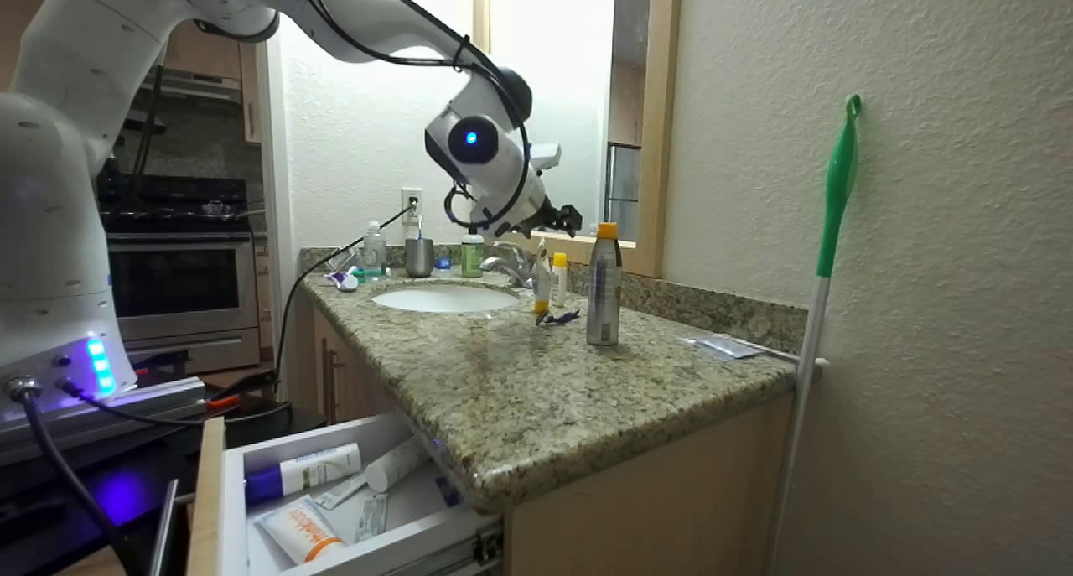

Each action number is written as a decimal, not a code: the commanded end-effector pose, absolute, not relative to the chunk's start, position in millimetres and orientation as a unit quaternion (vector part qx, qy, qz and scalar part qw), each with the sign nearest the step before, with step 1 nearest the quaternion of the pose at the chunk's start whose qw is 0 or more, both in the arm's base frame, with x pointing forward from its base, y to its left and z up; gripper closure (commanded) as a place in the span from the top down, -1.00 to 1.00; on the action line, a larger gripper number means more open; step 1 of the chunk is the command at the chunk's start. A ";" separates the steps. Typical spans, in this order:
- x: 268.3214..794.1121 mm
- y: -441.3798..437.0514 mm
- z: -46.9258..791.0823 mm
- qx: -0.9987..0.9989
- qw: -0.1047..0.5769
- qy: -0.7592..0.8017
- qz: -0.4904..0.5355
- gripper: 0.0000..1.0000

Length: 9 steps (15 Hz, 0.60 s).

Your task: Remove the white tube with a yellow lid from the drawer and put it on the counter

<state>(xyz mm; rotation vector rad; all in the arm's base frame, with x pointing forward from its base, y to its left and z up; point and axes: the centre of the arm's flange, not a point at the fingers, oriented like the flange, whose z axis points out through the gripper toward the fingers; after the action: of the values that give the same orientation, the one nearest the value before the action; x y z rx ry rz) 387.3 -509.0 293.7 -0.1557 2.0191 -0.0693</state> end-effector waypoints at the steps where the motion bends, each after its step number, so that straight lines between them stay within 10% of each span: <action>1: 353.9 -504.8 372.4 -0.108 0.450 0.884 -0.069 1.00; 9: 275.0 -536.9 492.7 -0.268 0.261 0.924 -0.080 1.00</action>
<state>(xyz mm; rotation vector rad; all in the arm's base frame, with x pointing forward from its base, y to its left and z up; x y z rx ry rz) 295.7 -536.4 436.2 -0.5529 2.4561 -0.2542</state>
